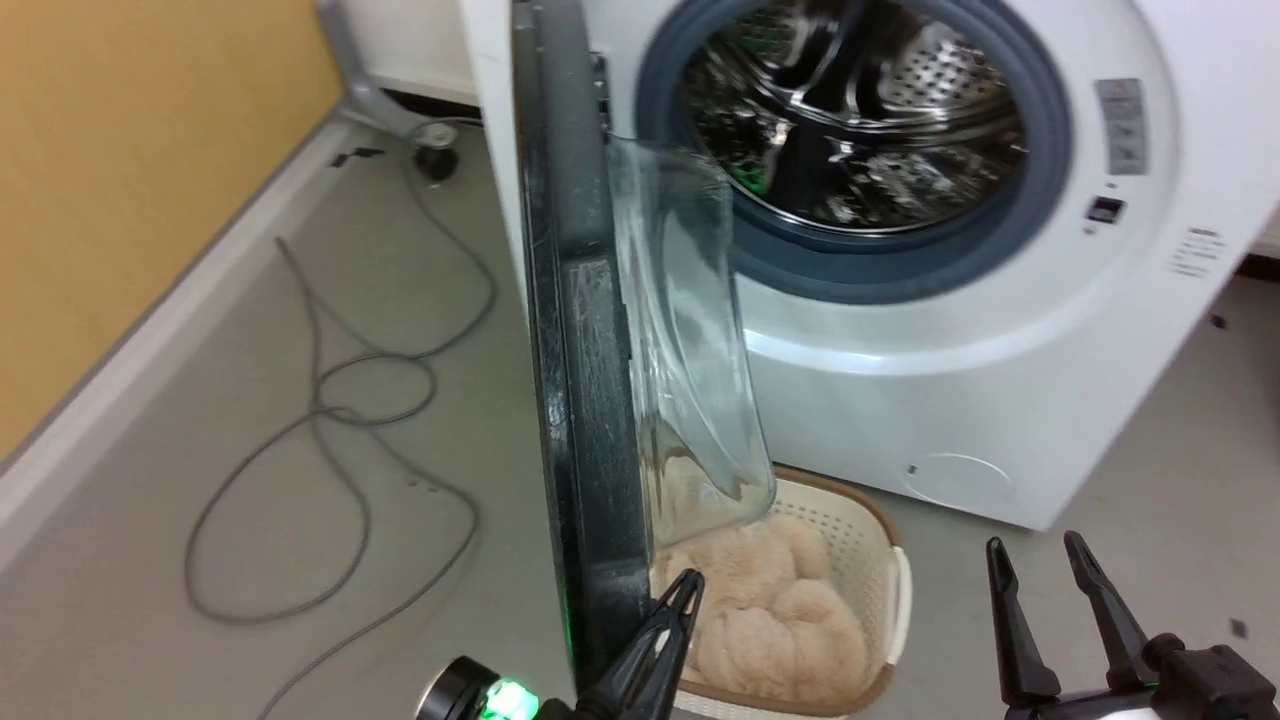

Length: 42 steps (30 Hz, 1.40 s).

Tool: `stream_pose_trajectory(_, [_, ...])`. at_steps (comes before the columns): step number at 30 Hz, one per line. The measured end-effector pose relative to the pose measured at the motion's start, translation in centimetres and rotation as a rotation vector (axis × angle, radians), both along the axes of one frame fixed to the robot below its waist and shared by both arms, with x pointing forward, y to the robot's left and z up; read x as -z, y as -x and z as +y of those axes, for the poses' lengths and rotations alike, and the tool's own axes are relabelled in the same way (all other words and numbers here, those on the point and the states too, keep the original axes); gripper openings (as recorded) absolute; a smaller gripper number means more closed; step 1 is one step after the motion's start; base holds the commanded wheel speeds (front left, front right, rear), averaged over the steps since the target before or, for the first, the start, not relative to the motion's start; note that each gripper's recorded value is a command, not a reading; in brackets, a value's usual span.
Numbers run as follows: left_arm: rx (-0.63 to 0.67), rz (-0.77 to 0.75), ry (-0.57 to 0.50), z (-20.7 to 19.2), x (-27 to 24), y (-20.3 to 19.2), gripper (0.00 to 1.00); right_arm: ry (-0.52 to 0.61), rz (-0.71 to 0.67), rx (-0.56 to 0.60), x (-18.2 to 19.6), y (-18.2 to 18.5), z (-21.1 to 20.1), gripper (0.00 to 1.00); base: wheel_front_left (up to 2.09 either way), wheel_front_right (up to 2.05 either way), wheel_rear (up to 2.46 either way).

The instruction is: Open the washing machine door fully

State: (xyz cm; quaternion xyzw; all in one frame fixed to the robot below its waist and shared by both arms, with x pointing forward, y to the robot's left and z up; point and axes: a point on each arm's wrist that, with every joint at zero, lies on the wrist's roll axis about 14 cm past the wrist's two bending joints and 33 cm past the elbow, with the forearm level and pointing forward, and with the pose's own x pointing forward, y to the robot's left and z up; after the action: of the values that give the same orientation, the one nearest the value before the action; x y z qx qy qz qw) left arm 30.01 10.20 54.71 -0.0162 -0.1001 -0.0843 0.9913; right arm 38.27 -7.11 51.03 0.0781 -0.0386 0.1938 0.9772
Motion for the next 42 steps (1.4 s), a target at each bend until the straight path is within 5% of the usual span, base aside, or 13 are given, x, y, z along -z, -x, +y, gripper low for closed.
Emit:
stream_pose_trajectory(20, [-0.445, 0.078, -0.065, 13.0, 1.8, 2.9, 0.00, -0.008, 0.044, -0.131, 1.6, -1.0, 4.5, 1.00, 0.00, 0.00, 0.00])
stream_pose_trajectory(42, [-0.779, 0.121, -0.077, 26.7, 2.1, 1.7, 0.00, 0.001, 0.086, -0.060, 3.6, -2.6, 2.4, 1.00, 0.00, 0.00, 0.00])
